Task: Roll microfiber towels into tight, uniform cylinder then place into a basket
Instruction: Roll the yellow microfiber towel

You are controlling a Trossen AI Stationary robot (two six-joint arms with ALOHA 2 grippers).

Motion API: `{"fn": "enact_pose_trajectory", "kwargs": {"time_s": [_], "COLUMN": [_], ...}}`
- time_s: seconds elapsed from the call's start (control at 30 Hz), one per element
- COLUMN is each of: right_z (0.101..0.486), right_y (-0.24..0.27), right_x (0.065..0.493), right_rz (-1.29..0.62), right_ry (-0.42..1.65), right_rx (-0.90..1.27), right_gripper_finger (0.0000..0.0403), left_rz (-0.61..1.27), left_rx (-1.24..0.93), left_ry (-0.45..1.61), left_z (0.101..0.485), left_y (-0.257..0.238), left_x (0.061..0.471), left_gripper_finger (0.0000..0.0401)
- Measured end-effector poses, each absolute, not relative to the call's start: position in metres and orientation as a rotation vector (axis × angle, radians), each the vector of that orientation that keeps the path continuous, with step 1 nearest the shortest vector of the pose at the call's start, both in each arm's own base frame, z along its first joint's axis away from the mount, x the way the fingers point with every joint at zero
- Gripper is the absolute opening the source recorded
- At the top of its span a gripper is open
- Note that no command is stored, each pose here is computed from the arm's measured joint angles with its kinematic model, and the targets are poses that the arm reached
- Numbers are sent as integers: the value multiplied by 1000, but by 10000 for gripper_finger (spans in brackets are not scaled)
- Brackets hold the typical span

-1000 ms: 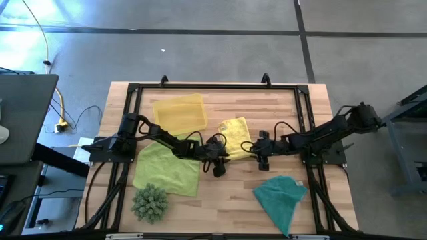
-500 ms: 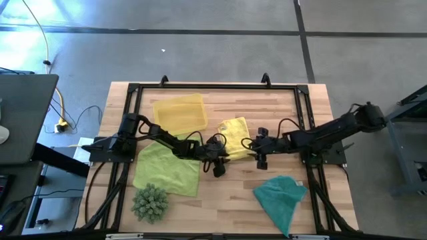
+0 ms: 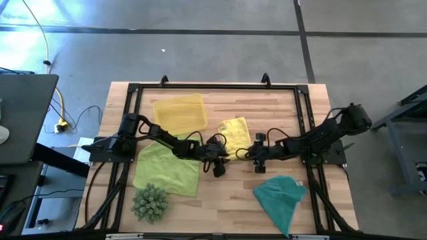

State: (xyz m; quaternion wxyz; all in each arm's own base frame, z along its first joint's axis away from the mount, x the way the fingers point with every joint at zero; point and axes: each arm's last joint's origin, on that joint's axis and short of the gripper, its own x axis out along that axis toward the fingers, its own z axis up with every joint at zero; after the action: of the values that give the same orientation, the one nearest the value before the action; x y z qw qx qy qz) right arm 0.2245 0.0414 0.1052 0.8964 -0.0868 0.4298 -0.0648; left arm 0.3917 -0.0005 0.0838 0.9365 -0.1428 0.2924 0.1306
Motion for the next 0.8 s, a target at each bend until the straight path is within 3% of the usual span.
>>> {"fn": "enact_pose_trajectory", "kwargs": {"time_s": [0.2, 0.5, 0.8], "right_z": [98, 96, 96], "right_y": [42, 42, 42], "right_x": [226, 224, 224], "right_rz": [-152, -135, -80], "right_ry": [908, 943, 949], "right_rx": [-152, -159, -130], "right_gripper_finger": [163, 15, 5], "left_rz": [267, 282, 216], "left_rx": [-292, -402, -526], "left_ry": [597, 586, 582], "left_z": [84, 84, 90], "left_y": [0, -5, -20], "left_x": [392, 392, 392], "left_gripper_finger": [113, 113, 113]}}
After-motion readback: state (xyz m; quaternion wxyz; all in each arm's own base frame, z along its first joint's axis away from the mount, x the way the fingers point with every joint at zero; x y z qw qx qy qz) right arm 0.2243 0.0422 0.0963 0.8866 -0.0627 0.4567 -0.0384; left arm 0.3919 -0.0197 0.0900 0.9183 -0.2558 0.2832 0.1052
